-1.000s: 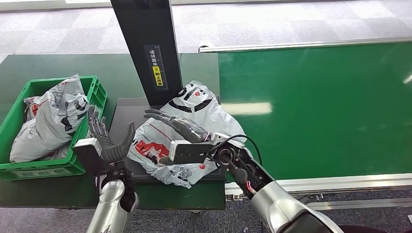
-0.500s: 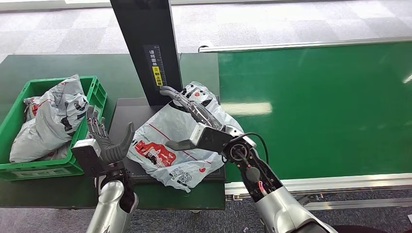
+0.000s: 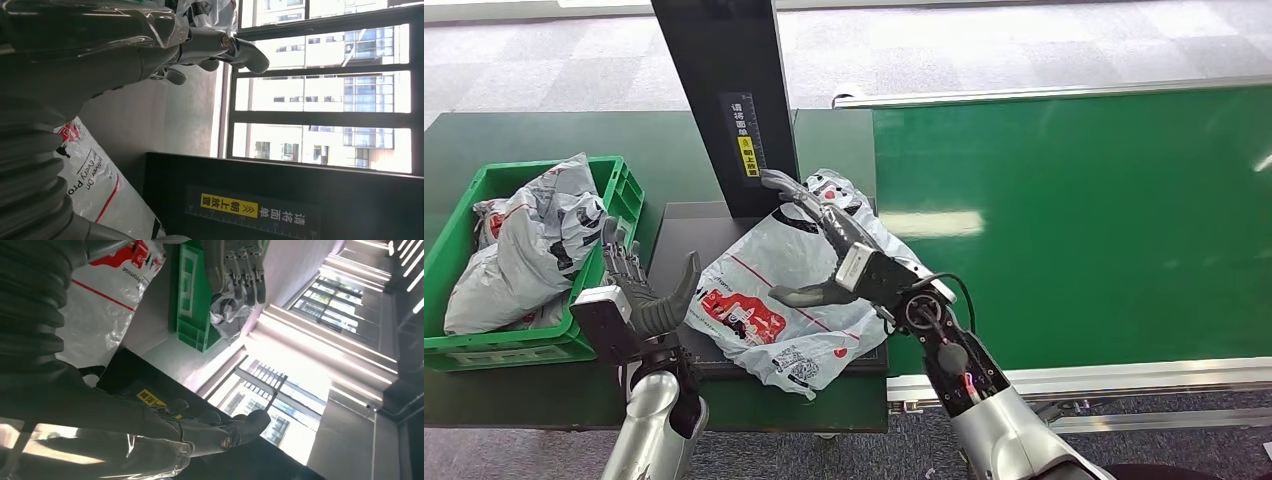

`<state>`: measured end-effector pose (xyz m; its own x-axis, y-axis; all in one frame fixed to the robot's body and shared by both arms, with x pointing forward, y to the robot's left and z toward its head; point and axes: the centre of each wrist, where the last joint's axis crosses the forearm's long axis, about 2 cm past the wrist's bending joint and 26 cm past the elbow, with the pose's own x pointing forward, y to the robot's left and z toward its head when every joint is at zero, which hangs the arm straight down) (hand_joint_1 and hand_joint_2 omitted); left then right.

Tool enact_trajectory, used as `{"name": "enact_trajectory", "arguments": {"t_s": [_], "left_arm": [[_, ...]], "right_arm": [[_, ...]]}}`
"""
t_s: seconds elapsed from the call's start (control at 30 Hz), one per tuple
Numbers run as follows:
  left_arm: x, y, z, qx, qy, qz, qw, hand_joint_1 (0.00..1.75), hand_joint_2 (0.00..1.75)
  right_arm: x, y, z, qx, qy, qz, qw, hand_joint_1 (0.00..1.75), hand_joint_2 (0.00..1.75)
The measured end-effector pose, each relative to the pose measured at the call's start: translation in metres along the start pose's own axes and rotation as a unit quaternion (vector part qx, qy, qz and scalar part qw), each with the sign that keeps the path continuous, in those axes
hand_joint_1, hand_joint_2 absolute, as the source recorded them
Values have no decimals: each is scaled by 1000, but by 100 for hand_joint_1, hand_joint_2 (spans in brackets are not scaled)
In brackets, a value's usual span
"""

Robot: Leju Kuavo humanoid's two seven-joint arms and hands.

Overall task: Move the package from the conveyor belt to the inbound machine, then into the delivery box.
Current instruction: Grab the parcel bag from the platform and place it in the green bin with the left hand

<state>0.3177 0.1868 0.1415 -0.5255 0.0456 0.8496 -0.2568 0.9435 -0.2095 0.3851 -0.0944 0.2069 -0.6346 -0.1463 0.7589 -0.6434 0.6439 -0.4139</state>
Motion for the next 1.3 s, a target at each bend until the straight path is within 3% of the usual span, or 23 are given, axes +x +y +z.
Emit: {"name": "enact_trajectory", "arguments": {"t_s": [0.07, 0.13, 0.23, 0.3, 0.4, 0.53, 0.7, 0.8, 0.97, 1.17, 1.23, 1.3], "left_arm": [[0, 0, 1, 0, 1, 0, 1000, 0, 175], [0, 1, 1, 2, 2, 0, 1000, 0, 175], [-1, 2, 2, 7, 5, -1, 1000, 0, 175], [-2, 3, 5, 8, 14, 0, 1000, 0, 175], [-4, 6, 12, -5, 41, 18, 999, 0, 175], [-6, 6, 16, -35, 61, 37, 997, 0, 175], [-7, 6, 19, -55, 71, 38, 995, 0, 175], [-7, 6, 19, -62, 76, 38, 994, 0, 175], [-7, 6, 20, -66, 77, 37, 994, 0, 175], [-7, 7, 19, -74, 80, 23, 994, 0, 175], [-6, 8, 19, -72, 65, -17, 995, 0, 175], [-4, 8, 18, -72, 21, -104, 992, 0, 175]], "right_arm": [[1, -3, 1, -24, 5, -52, 998, 0, 175], [2, -9, 2, -70, 21, -160, 984, 0, 175], [-1, -23, 8, -147, 38, -332, 931, 0, 175], [-7, -28, 15, -207, 65, -359, 908, 0, 175], [-13, -28, 21, -271, 122, -293, 909, 0, 175], [-18, -29, 35, -333, 156, -209, 906, 0, 175], [-18, -44, 56, -383, 210, -20, 899, 0, 175], [-18, -51, 65, -388, 236, 54, 889, 0, 175], [-18, -58, 73, -387, 257, 91, 881, 0, 175], [-18, -66, 82, -333, 340, 202, 856, 0, 175], [-19, -66, 83, -314, 351, 215, 856, 0, 175], [-20, -66, 84, -294, 360, 224, 857, 0, 175]]}}
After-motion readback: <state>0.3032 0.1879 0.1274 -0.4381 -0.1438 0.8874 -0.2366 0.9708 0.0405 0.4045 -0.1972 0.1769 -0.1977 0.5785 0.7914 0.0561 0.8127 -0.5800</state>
